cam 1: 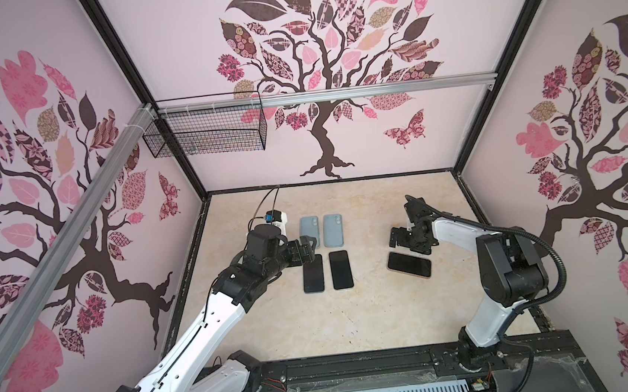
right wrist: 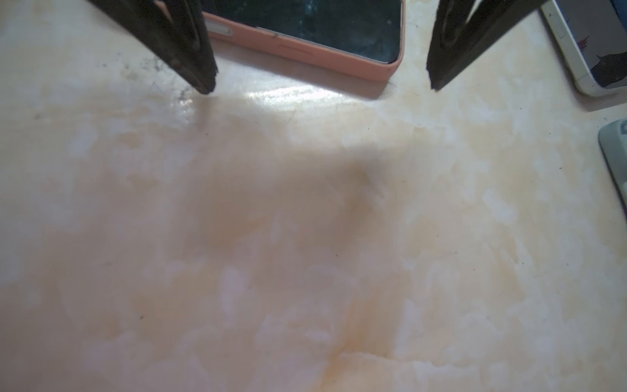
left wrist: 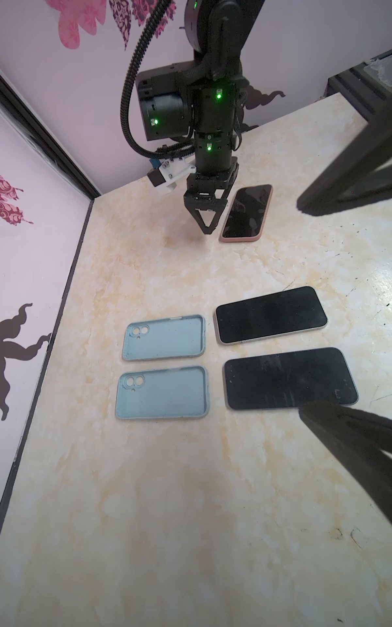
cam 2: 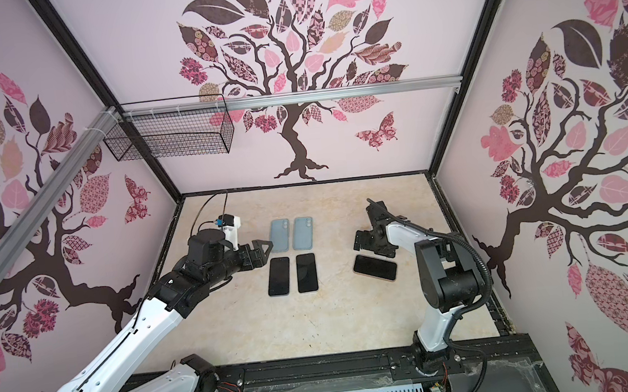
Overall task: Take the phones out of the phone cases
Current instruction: 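Lower the right gripper and close it on the pink-cased phone's end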
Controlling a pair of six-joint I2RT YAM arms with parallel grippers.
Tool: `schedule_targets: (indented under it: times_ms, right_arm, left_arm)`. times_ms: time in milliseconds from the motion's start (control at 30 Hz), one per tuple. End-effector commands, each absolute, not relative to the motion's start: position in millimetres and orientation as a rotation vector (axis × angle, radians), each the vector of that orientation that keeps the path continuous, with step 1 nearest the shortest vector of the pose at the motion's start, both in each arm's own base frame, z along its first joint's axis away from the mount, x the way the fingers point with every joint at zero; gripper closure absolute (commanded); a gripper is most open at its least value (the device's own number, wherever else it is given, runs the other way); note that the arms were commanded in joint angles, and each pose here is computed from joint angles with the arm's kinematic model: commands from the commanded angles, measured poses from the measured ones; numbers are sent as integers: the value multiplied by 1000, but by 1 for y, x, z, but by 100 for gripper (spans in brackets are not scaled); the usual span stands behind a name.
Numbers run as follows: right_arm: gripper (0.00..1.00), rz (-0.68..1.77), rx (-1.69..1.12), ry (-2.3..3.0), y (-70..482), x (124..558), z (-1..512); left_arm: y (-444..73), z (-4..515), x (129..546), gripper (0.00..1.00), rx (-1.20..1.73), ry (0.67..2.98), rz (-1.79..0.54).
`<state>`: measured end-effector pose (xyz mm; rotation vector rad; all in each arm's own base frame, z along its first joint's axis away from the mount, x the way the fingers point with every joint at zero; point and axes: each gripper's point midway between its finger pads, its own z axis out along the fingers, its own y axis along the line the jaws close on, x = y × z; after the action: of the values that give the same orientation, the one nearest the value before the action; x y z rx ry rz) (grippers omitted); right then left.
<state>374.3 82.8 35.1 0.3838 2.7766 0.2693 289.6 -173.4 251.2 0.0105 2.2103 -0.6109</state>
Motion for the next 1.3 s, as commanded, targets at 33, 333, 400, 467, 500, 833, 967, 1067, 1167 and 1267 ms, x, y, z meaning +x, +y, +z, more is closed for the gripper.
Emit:
schedule_targets:
  times_ms: [33,333,400,467,500,833,967,1067,1167,1267]
  right_arm:
    - [0,246,396,2839,78,368,26]
    - [1,256,404,2886,78,350,22]
    - [1,254,403,2894,77,345,22]
    - [0,269,404,2903,78,339,23]
    - [1,283,403,2907,79,334,23]
    - [0,467,421,2952,96,296,16]
    - [0,419,359,2965,102,285,18]
    - [0,330,269,2980,113,279,18]
    - [0,256,196,2991,123,277,16]
    - [1,174,160,2995,125,281,13]
  left_arm:
    - [-152,245,294,3,-124,2212,-517]
    - [-155,263,290,2,-76,2146,-563]
    - [-158,266,289,2,-33,2128,-572]
    - [-159,267,288,2,-13,2122,-575]
    - [-160,268,287,2,-1,2124,-577]
    - [-165,265,283,2,27,2146,-608]
    - [-168,260,283,2,35,2165,-614]
    - [-167,258,284,2,27,2178,-607]
    - [-166,256,285,2,10,2189,-610]
    - [-168,253,285,2,9,2204,-620]
